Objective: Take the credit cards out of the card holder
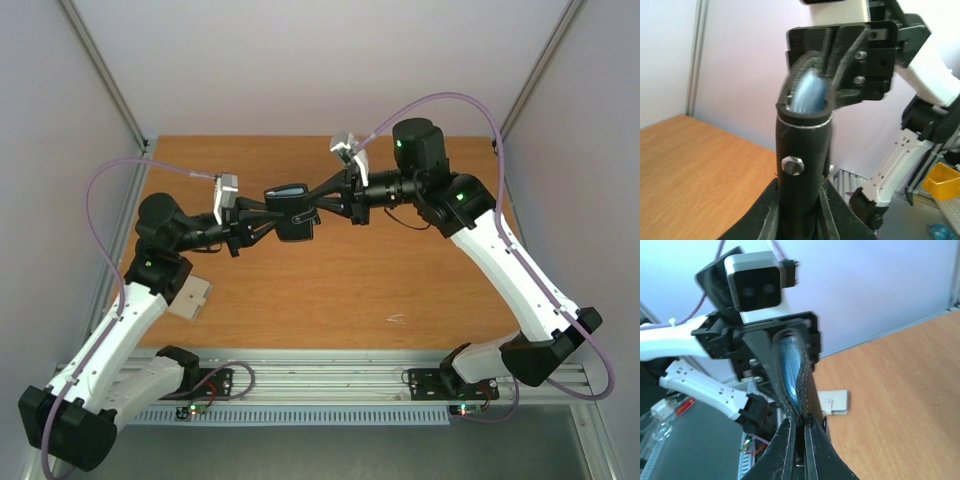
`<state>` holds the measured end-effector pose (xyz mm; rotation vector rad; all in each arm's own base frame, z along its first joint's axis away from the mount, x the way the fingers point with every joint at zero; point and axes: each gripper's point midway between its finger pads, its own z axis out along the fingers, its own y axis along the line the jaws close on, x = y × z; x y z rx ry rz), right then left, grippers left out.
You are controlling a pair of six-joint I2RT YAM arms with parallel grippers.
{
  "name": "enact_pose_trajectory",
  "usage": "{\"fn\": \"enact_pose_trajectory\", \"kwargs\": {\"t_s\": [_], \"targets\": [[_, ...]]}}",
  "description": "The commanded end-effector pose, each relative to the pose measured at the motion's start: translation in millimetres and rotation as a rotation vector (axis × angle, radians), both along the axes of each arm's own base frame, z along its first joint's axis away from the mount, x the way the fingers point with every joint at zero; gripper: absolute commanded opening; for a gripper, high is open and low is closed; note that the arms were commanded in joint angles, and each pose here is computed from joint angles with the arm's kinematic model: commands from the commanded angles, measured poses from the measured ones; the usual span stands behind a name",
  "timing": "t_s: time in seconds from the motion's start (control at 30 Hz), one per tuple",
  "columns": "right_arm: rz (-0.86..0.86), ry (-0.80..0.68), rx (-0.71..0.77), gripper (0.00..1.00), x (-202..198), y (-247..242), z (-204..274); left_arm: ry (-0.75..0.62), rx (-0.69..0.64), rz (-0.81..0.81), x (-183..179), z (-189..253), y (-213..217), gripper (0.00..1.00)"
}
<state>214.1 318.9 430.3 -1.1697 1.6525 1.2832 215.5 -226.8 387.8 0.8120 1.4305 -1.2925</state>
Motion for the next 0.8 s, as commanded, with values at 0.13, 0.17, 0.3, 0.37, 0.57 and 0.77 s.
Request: {"fn": "enact_pose_trajectory", "kwargs": {"t_s": [0.13, 0.17, 0.3, 0.37, 0.57, 0.77], "targets": [[-0.055, -0.014, 0.034, 0.01, 9, 0, 13, -0.022, -0.040, 0.032, 2, 16, 3, 0.00], [-0.181, -0.018, -0.014, 0.09, 30, -5, 4, -0.008, -0.040, 0.052, 5, 14, 4, 0.00], [-0.654, -0.030, -0.240, 0.53, 96, -51, -25, 0.149, -0.017, 0.318, 47, -12, 23, 0.00], [-0.754, -0.079, -0.310, 0.56, 102, -64, -28, 0.216, 0.001, 0.479, 69, -25, 39, 0.00], [-0.617, -0.309, -0.433, 0.48, 61, 5, -46, 0.250, 0.001, 0.534, 79, -29, 45, 0.00], [-0.577, -0.333, -0.432, 0.32, 66, 46, -53, 0.256, -0.002, 0.504, 75, -28, 41, 0.00]]}}
